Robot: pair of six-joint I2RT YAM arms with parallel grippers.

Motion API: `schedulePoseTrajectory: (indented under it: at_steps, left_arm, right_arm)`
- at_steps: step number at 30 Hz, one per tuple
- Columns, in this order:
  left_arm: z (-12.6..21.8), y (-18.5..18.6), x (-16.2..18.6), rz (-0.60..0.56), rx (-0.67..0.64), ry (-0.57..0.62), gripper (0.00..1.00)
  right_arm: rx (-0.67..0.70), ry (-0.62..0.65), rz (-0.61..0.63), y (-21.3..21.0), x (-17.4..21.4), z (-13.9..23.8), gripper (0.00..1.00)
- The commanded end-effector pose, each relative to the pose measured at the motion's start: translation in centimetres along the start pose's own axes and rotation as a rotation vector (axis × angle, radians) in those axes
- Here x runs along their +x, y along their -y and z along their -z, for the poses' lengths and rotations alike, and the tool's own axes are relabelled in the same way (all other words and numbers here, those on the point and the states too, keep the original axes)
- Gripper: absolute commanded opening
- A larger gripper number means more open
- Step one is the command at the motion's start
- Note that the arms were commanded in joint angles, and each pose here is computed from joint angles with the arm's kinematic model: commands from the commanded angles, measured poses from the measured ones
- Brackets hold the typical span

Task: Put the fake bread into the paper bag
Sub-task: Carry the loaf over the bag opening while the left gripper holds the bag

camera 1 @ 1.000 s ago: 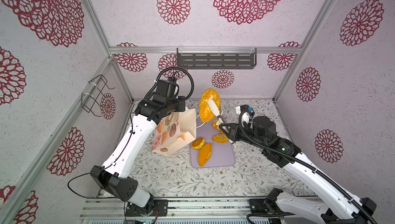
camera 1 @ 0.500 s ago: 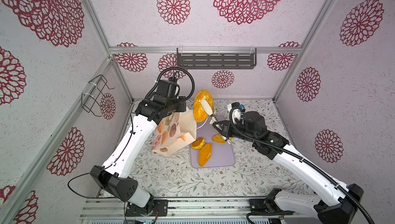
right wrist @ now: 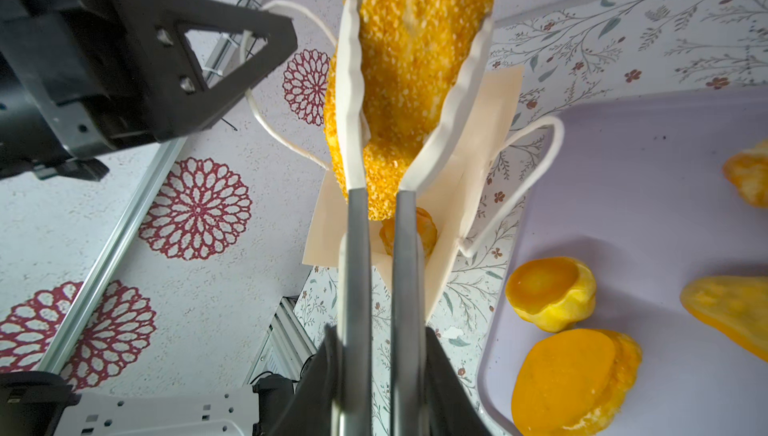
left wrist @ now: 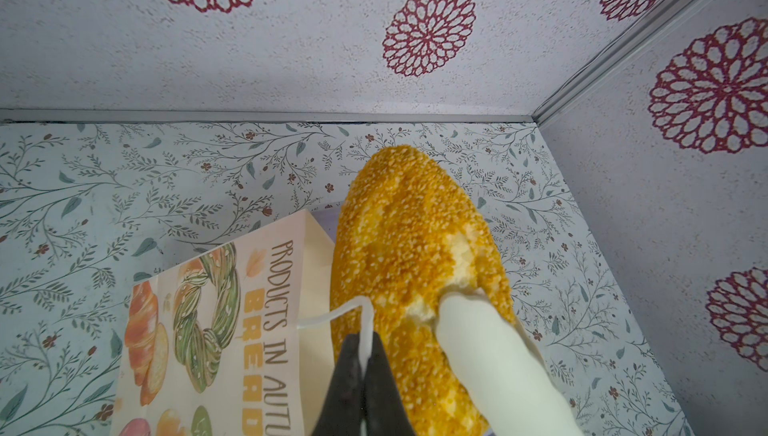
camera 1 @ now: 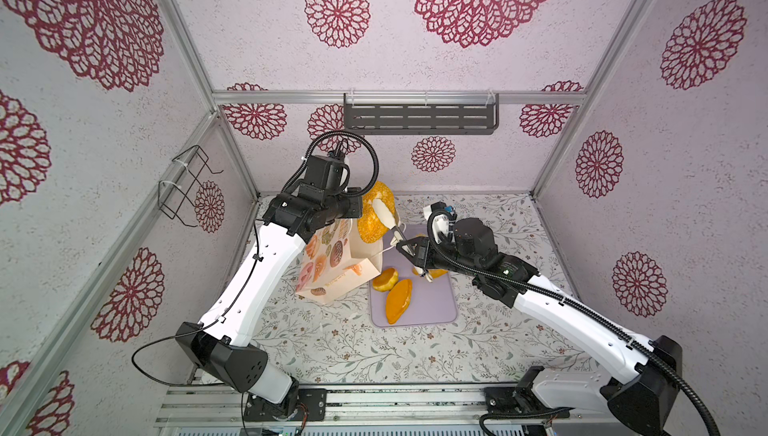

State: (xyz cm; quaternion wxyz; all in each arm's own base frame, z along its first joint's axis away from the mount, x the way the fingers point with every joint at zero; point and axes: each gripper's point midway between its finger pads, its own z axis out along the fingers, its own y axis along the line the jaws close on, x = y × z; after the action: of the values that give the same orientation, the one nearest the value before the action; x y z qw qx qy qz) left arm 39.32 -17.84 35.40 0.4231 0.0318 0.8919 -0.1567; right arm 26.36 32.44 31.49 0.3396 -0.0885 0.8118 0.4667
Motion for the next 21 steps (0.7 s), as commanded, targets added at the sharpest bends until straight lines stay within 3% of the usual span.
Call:
schedulePoseTrajectory:
  at_steps: [1,9,21]
  left_arm:
    - [-0.1,0.7,-0.7,-0.004,0.018,0.022,0.00]
    - [0.2,0.8,-1.1,-0.004,0.013,0.029,0.00]
    - [0.4,0.6,-1.8,-0.011,-0.003,0.043,0.00]
  right_arm:
    - [-0.087,0.092,0.051,-2.8,-2.1,0.5,0.13]
    - [-0.027,0.069,0.068,-0.9,-0.9,-0.3,0.13]
    - [-0.046,0.046,0.111,-1.1,1.6,-0.5,0.12]
